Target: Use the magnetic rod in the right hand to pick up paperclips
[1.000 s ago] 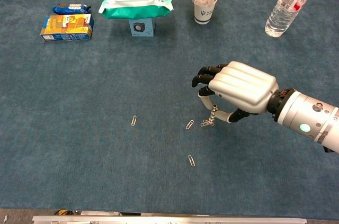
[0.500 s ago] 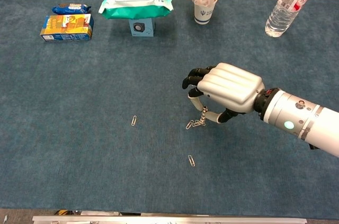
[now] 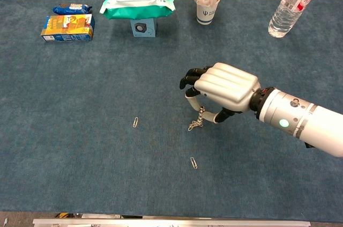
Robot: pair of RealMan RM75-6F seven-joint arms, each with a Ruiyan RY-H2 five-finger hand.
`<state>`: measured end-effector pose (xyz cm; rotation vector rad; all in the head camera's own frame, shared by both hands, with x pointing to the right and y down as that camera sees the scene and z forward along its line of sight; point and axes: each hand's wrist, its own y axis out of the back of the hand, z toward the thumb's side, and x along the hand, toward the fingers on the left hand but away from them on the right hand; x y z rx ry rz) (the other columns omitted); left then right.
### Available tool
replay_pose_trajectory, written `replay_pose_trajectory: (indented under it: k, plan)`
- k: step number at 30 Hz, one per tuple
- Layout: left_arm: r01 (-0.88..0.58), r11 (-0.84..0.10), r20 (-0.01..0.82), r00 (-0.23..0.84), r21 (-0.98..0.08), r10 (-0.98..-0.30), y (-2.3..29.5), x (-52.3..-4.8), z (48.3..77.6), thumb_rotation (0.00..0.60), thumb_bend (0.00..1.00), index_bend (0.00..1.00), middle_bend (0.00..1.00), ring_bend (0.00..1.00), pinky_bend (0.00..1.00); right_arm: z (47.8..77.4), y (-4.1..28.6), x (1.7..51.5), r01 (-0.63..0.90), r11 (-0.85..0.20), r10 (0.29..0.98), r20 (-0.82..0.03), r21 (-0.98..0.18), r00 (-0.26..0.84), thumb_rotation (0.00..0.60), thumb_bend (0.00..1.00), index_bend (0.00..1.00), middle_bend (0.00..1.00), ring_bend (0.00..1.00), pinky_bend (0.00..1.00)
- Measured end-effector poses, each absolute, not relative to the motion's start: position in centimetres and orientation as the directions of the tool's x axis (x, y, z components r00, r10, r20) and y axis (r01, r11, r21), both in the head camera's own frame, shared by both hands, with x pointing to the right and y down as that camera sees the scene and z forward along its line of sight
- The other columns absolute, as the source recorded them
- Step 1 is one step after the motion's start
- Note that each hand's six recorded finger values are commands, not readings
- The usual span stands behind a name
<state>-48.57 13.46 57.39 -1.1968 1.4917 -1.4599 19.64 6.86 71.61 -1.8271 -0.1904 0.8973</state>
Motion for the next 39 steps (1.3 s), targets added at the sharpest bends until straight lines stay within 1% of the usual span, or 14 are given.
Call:
replay_pose_trajectory:
  k: [15, 27, 32, 39]
  plan:
    - [-0.129, -0.070, 0.108, -0.316, -0.989, -0.943, 13.6, -48.7, 57.3, 0.600, 0.05, 0.23, 0.17, 0.14, 0.31, 72.1, 6.4, 19.2, -0.264, -0.454, 0.511, -0.491, -0.851, 0.705, 0.600, 0.31, 0.57, 0.24, 0.14, 0.30]
    - [-0.123, -0.076, 0.112, -0.318, -0.989, -0.942, 13.6, -48.7, 57.4, 0.600, 0.05, 0.23, 0.17, 0.14, 0.31, 70.6, 4.0, 20.3, -0.212, -0.433, 0.583, -0.451, -0.876, 0.676, 0.600, 0.31, 0.57, 0.24, 0.14, 0.30]
    - [-0.123, -0.075, 0.111, -0.319, -0.990, -0.941, 13.6, -48.6, 57.4, 0.600, 0.05, 0.23, 0.17, 0.14, 0.31, 70.5, 2.9, 20.7, -0.197, -0.430, 0.611, -0.445, -0.881, 0.655, 0.600, 0.31, 0.57, 0.24, 0.14, 0.30]
    - [-0.125, -0.076, 0.113, -0.319, -0.989, -0.941, 13.6, -48.7, 57.4, 0.600, 0.05, 0.23, 0.17, 0.14, 0.31, 70.9, 1.2, 20.9, -0.192, -0.447, 0.628, -0.460, -0.873, 0.628, 0.600, 0.31, 0.57, 0.24, 0.14, 0.30]
